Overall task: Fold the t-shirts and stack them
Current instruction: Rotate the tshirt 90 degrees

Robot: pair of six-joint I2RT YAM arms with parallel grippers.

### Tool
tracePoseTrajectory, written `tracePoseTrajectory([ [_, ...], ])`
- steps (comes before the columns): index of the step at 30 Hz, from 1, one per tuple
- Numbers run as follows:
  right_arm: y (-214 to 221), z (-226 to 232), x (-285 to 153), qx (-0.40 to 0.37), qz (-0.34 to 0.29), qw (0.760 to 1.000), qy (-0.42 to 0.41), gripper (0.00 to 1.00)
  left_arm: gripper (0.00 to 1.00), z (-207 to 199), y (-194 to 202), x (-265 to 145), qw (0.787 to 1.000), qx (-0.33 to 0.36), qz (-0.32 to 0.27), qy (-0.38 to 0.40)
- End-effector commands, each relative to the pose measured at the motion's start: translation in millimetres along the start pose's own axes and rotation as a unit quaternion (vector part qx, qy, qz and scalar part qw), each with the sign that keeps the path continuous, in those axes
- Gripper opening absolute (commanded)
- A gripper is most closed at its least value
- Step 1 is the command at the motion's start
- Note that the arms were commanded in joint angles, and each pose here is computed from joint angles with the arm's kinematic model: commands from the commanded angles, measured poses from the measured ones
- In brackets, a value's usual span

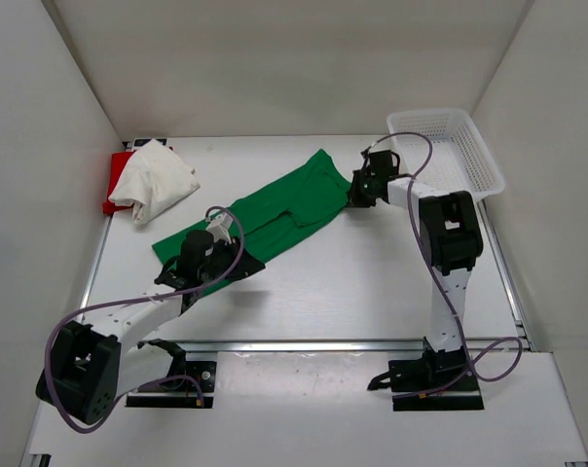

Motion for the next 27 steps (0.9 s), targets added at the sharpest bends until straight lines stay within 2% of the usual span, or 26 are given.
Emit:
tracePoseTrajectory([
  [1, -40, 1, 8, -0.004, -0.012, 1.0, 0.011, 0.0, 0.15, -13, -20, 0, 1.0, 0.011, -0.01, 0.018],
  [4, -62, 15, -16, -0.03, -0.038, 0.999, 0.021, 0.0, 0.16, -20, -25, 1, 1.0, 0.022, -0.009, 0.017],
  [6, -74, 38, -58, -0.051, -0.083, 0.995, 0.018, 0.0, 0.16, -27, -25, 4, 0.999, 0.034, -0.002, 0.019],
  [9, -35, 46, -78, -0.039, -0.088, 0.995, 0.002, 0.0, 0.16, -34, -23, 8, 0.999, 0.038, 0.007, 0.023],
  [10, -15, 50, -84, -0.03, -0.082, 0.996, -0.017, 0.0, 0.15, -33, -22, 10, 0.999, 0.037, 0.012, 0.024],
  [12, 17, 88, -95, -0.041, -0.086, 0.991, -0.091, 0.05, 0.15, -32, -32, 8, 0.999, 0.03, -0.002, 0.023],
  [13, 48, 89, -89, -0.043, -0.052, 0.993, -0.096, 0.07, 0.14, -34, -34, 5, 0.999, 0.031, -0.008, 0.025],
  [15, 96, 124, -82, -0.055, -0.029, 0.986, -0.153, 0.13, 0.16, -33, -44, -2, 0.999, 0.038, -0.019, 0.021],
  [17, 124, 151, -77, -0.065, -0.015, 0.981, -0.184, 0.17, 0.17, -35, -49, -7, 0.998, 0.048, -0.022, 0.017],
  [22, 151, 199, -41, -0.063, 0.009, 0.976, -0.209, 0.32, 0.19, -30, -53, -23, 0.998, 0.034, -0.042, 0.016],
  [27, 163, 210, -5, -0.026, 0.016, 0.984, -0.175, 0.38, 0.2, -29, -54, -31, 0.998, 0.035, -0.049, 0.021],
])
Point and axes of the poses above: each gripper's point midway between its finger pads, its own x axis out along the fingers, its own z axis along the line the jaws close on, y = z × x, the point moved 4 cm from there along -x, back along the fingers, and after that the axes turned 2 degrees about x, right-handed, at the moved point
